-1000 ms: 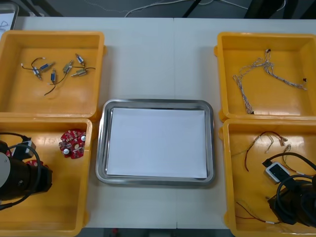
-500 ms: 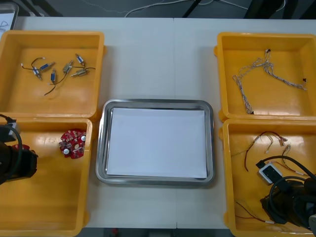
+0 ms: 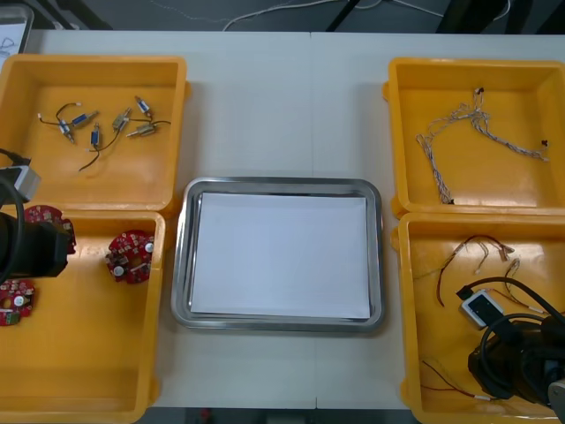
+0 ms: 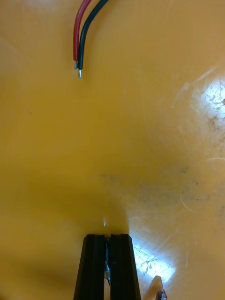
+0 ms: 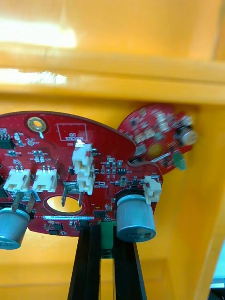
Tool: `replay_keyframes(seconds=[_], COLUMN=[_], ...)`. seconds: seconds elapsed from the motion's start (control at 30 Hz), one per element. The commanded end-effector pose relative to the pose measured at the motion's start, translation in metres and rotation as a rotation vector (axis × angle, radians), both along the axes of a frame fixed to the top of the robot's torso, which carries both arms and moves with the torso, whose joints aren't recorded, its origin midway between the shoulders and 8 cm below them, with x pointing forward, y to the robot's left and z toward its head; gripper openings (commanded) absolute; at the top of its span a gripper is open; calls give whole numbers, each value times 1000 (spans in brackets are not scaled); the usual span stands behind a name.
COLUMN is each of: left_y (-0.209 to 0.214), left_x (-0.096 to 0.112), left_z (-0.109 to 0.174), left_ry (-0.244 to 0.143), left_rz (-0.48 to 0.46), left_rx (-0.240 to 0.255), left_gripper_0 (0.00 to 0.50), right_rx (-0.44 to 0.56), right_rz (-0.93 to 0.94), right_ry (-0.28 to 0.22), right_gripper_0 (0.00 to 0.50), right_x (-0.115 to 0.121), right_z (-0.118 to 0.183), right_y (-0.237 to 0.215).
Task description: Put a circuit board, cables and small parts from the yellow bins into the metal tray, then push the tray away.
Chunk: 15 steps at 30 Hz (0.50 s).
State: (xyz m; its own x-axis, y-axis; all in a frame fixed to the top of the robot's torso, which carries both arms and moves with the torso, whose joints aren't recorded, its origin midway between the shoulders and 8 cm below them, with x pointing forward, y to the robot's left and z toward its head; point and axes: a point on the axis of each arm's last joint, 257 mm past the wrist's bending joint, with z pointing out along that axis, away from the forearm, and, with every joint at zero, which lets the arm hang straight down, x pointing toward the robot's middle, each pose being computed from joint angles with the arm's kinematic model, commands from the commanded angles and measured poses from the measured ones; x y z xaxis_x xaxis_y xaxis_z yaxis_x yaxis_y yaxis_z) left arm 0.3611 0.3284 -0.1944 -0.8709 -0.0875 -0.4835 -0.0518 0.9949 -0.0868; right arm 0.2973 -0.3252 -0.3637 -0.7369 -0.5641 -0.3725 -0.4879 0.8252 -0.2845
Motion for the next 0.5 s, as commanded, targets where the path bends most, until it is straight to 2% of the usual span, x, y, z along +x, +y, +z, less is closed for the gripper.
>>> replay_keyframes(seconds=[0.03, 0.27, 0.37, 0.5], left_y=[-4, -24, -32, -41], left_x=[15, 26, 32, 38], left_z=[43, 70, 83, 97], left_ry=[-95, -132, -145, -154], left_rz=[-31, -63, -75, -81], left_rx=[20, -26, -16, 0], left_gripper_0=[0, 0, 0, 0], right_rx=[13, 49, 43, 34], right_rz=[3, -10, -8, -17], right_ry=[-7, -26, -37, -37], right_gripper_0=[0, 0, 0, 0], right_x=[13, 42, 57, 65], right_z=[4, 34, 52, 64], right_y=[7, 5, 3, 0])
